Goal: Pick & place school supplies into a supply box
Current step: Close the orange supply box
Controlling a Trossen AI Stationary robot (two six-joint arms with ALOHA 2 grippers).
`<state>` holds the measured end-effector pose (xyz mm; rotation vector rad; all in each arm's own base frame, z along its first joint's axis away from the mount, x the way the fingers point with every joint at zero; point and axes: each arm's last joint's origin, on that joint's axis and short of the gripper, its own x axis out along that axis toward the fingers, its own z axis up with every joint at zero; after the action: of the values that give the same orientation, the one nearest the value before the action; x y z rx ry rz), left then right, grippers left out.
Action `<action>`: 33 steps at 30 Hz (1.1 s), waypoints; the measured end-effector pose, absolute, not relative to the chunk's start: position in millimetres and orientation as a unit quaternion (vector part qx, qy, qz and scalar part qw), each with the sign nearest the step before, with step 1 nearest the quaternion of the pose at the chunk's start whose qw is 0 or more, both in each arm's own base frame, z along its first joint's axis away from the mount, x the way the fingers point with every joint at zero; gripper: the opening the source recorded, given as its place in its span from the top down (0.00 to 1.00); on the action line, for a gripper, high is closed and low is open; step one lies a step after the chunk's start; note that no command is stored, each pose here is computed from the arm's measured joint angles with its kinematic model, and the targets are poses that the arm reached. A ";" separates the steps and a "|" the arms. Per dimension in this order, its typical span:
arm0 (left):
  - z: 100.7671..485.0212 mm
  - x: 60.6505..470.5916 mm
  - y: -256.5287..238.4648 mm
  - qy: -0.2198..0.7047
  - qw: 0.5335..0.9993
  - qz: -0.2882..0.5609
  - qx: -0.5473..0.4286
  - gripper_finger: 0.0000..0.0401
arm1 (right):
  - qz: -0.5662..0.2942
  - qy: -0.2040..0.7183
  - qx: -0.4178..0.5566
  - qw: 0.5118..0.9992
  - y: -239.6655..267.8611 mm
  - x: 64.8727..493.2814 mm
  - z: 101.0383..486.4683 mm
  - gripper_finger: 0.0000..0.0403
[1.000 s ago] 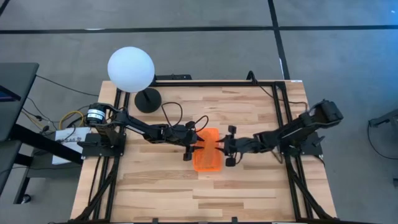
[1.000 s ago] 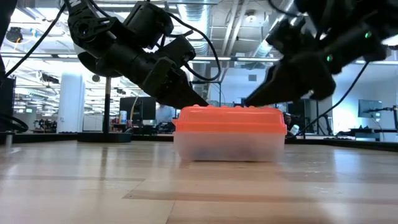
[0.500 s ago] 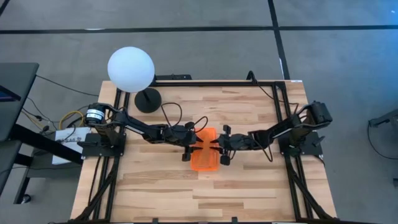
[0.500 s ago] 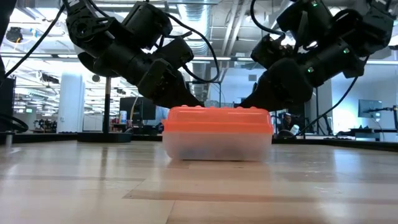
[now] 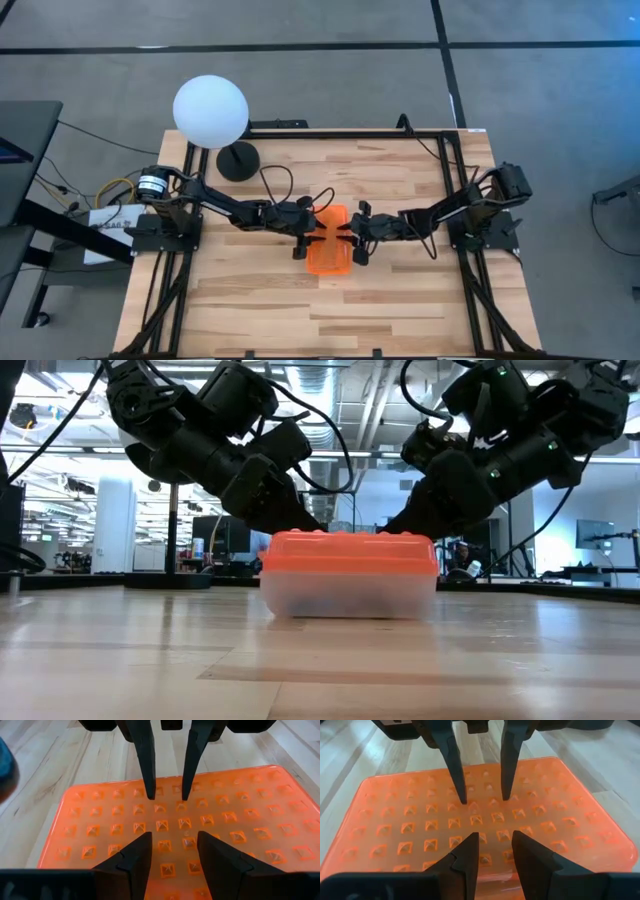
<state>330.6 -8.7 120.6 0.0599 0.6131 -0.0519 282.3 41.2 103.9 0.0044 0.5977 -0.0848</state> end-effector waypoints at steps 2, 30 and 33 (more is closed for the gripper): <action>120.6 330.6 -8.7 0.302 0.952 -0.024 0.030 0.61 | -0.041 0.289 0.002 0.957 41.1 281.6 103.6 0.73; 131.4 334.6 -12.7 0.246 0.967 -0.037 0.055 0.61 | -0.051 0.279 -0.146 0.948 77.2 247.2 147.1 0.73; 136.9 334.0 -15.3 0.234 0.969 -0.043 0.068 0.61 | -0.058 0.300 -0.136 0.943 76.1 244.8 143.4 0.73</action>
<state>334.0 -15.3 136.9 0.1374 0.4738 -0.0877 244.8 76.1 143.4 -0.2773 0.6112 -0.1182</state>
